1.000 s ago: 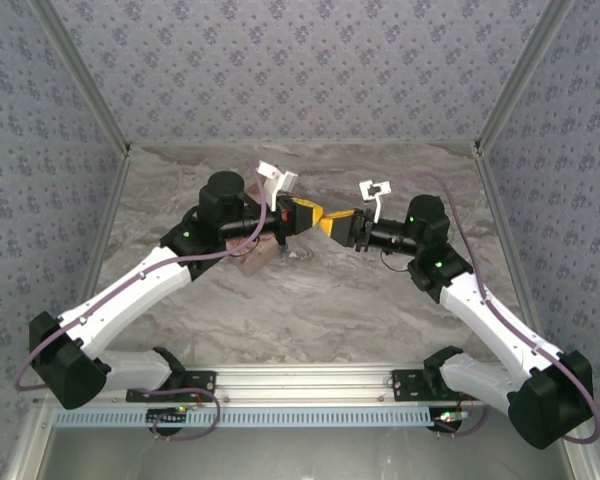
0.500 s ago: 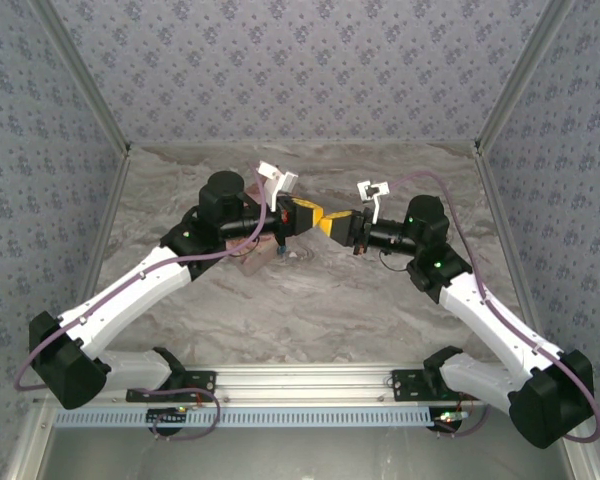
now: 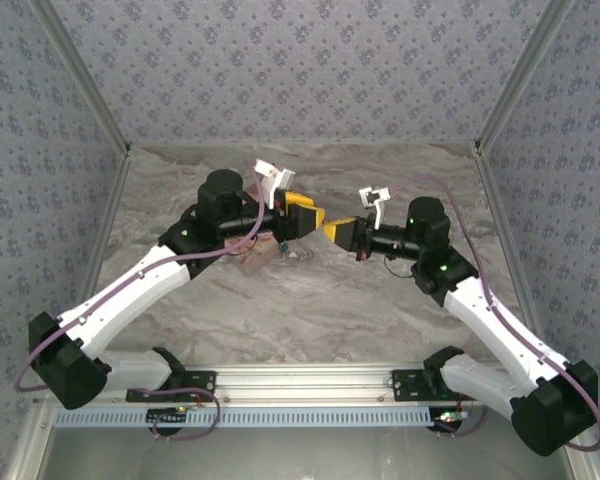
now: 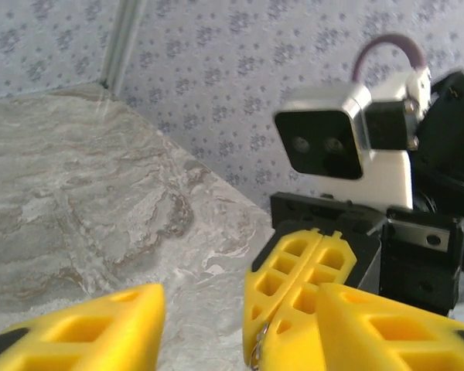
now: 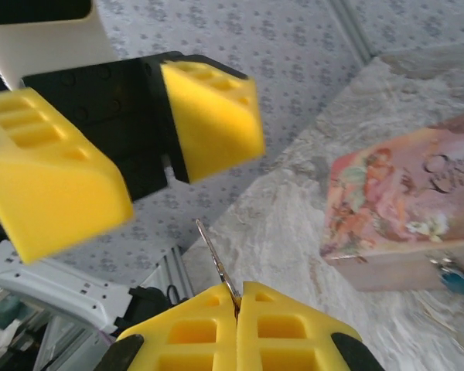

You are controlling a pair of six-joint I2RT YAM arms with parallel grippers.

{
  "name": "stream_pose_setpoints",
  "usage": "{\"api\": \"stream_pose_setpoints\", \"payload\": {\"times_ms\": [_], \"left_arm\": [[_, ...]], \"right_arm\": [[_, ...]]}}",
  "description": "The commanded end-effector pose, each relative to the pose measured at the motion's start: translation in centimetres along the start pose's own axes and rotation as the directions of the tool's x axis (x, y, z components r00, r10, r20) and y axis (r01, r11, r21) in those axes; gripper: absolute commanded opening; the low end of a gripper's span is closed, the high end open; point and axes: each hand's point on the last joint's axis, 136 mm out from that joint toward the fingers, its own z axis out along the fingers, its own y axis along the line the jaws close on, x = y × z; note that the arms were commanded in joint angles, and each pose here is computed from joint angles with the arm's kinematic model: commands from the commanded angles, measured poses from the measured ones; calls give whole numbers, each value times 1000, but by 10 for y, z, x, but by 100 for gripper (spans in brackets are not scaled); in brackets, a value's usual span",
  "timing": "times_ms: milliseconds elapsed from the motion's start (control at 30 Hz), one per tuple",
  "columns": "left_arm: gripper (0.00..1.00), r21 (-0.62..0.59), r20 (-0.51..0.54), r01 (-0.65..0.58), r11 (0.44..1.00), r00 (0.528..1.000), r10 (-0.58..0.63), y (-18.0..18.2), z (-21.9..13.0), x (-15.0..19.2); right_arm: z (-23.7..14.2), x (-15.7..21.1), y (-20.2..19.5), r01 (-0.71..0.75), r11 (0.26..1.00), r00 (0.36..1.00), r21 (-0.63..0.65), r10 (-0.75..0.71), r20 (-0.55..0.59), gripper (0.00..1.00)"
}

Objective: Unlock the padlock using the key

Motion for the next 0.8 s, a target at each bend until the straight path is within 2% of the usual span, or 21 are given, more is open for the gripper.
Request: {"api": "stream_pose_setpoints", "payload": {"times_ms": [0, 167, 267, 333, 467, 600, 700, 767], "left_arm": [[62, -127, 48, 21, 992, 999, -16, 21, -14, -20], [71, -272, -4, 136, 953, 990, -142, 78, -8, -4], [72, -425, -68, 133, 896, 982, -178, 121, -1, 13], [72, -535, -130, 100, 839, 971, -199, 151, 4, 25], [73, -671, -198, 48, 740, 950, -242, 198, 17, 43], [77, -782, -193, 47, 621, 930, -314, 242, 21, 56], [79, -818, -186, 47, 573, 921, -342, 266, 26, 60], [79, -821, -190, 41, 570, 921, -340, 280, 36, 62]], "right_arm": [[-15, 7, -24, -11, 987, 1000, 157, 14, -16, 2], [-36, 20, -44, 6, 949, 999, 316, 10, -48, 2], [-51, 25, -55, 11, 909, 999, 417, 10, -49, 2], [-61, 27, -61, 5, 881, 999, 472, 13, -36, 3], [-69, 31, -65, -14, 866, 1000, 499, 21, -10, 3], [-73, 35, -67, -32, 859, 999, 511, 36, 4, 3], [-75, 37, -66, -39, 861, 999, 507, 38, 13, 3], [-75, 38, -66, -41, 860, 999, 508, 39, 14, 3]]}}
